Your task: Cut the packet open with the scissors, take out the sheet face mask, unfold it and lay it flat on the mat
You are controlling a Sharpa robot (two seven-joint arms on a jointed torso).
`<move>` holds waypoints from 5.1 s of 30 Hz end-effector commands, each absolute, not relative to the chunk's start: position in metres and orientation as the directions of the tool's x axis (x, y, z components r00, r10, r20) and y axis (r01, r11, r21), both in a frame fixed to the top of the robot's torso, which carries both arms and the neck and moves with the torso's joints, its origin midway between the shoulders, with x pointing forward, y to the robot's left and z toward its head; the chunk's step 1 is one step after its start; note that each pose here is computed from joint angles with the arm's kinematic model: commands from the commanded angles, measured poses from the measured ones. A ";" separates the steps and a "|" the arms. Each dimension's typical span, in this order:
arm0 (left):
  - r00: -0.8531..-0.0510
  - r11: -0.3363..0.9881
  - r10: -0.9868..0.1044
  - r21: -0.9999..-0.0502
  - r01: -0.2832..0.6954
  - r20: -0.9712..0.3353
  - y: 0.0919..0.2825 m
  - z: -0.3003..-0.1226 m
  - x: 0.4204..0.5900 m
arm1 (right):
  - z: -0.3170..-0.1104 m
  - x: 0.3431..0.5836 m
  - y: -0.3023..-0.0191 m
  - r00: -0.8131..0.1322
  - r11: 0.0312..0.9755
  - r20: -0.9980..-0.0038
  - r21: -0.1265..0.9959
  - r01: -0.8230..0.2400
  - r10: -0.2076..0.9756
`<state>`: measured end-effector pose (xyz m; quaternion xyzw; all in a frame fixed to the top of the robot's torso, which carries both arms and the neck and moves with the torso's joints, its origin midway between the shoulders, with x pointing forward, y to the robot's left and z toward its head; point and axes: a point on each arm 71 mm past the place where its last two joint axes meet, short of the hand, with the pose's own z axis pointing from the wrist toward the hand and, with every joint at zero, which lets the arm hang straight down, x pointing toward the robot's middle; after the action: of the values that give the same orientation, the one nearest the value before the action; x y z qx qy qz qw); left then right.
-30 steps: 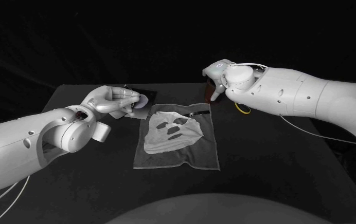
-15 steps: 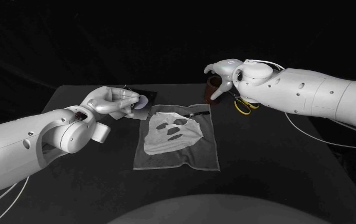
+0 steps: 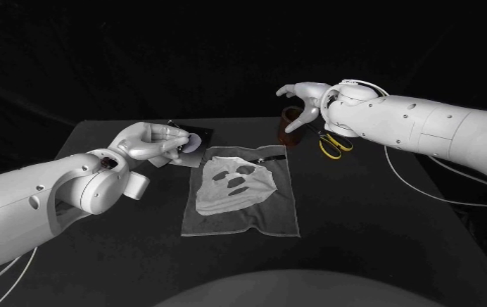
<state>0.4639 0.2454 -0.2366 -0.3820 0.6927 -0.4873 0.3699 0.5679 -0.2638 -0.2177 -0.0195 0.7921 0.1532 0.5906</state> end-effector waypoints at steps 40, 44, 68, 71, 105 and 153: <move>-0.447 0.240 -0.883 -0.956 -0.170 -0.142 0.243 -0.237 0.463 | -0.240 0.572 -0.253 -0.332 0.954 -0.940 0.167 -0.250 0.077; -0.443 0.242 -0.885 -0.955 -0.172 -0.145 0.243 -0.237 0.463 | -0.240 0.572 -0.252 -0.324 0.954 -0.942 0.168 -0.249 0.082; -0.439 0.245 -0.886 -0.954 -0.175 -0.147 0.244 -0.237 0.464 | -0.227 0.575 -0.290 -0.327 0.961 -0.930 0.227 -0.156 0.166; -0.440 0.245 -0.886 -0.954 -0.175 -0.146 0.244 -0.237 0.464 | -0.226 0.575 -0.295 -0.324 0.964 -0.931 0.224 -0.146 0.167; -0.444 0.245 -0.884 -0.954 -0.176 -0.145 0.243 -0.238 0.464 | -0.244 0.563 -0.300 -0.319 0.953 -0.925 0.265 -0.146 0.208; -0.447 0.244 -0.883 -0.953 -0.177 -0.143 0.243 -0.238 0.464 | -0.245 0.562 -0.295 -0.265 0.973 -0.961 0.132 -0.191 0.078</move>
<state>0.4639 0.2449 -0.2385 -0.3845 0.6987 -0.4791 0.3668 0.5632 -0.2895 -0.2398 -0.0214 0.7843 0.1443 0.6030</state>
